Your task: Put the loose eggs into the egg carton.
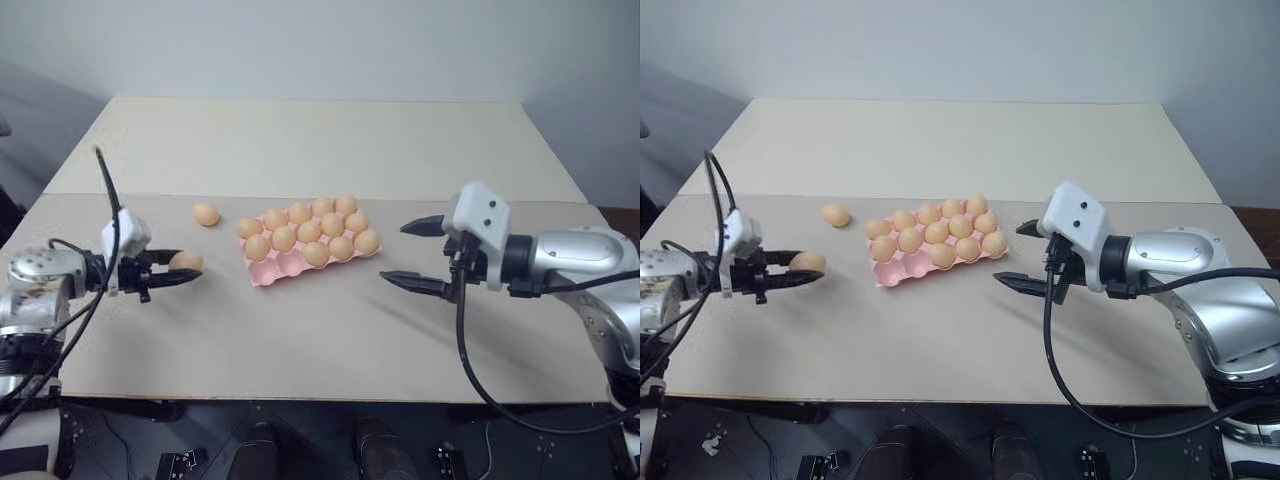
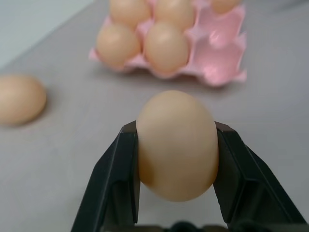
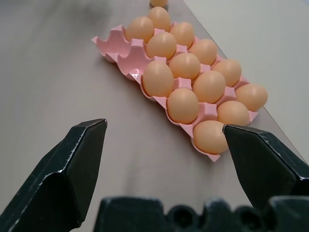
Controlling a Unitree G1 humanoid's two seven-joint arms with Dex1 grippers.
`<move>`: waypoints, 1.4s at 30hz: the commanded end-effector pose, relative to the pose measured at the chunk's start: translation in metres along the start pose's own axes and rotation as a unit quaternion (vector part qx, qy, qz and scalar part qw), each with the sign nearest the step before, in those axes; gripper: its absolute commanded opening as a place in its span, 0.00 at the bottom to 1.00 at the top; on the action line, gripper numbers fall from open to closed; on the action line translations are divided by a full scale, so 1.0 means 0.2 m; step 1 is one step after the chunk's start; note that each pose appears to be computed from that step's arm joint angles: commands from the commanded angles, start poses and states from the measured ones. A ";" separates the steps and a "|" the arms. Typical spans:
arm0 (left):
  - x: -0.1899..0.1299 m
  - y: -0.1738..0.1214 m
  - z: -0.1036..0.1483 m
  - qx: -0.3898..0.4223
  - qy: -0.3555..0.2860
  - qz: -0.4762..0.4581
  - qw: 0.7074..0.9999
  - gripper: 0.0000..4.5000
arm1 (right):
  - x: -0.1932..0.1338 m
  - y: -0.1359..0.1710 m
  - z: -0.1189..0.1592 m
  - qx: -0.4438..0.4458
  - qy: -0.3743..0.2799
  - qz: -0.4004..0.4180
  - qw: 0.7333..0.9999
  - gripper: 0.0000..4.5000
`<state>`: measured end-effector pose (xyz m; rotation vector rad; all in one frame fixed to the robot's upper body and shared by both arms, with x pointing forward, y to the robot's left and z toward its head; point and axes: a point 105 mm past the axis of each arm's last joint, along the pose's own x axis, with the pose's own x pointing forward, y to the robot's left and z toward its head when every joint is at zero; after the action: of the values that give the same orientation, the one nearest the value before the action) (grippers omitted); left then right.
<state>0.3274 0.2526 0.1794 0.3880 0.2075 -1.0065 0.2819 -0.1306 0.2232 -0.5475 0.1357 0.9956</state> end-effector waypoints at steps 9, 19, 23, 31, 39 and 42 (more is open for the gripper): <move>0.40 -0.10 0.25 0.063 -0.057 -0.084 0.993 0.39 | -0.02 -0.01 0.07 -0.020 -0.017 -0.027 0.999 1.00; 0.58 -0.12 0.21 0.086 -0.036 -0.103 0.990 0.39 | -0.06 0.00 0.05 -0.011 -0.010 -0.048 0.999 1.00; 0.57 -0.13 0.25 0.083 -0.057 -0.108 0.989 0.66 | -0.06 0.01 0.05 -0.006 -0.010 -0.052 0.999 1.00; 0.50 -0.12 0.31 0.085 -0.080 -0.089 0.989 0.99 | -0.07 0.00 0.05 -0.002 -0.014 -0.055 0.998 1.00; 0.10 -0.08 0.38 0.068 -0.099 -0.018 0.993 0.99 | -0.06 0.00 0.04 -0.002 -0.017 -0.039 0.999 1.00; -0.10 -0.15 0.34 0.057 -0.079 0.022 0.995 0.99 | -0.05 0.00 0.03 0.000 -0.016 -0.029 0.999 1.00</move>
<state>0.3063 0.2214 0.2209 0.3896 0.0602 -1.0279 0.2768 -0.1347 0.2225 -0.5054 0.1390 0.9429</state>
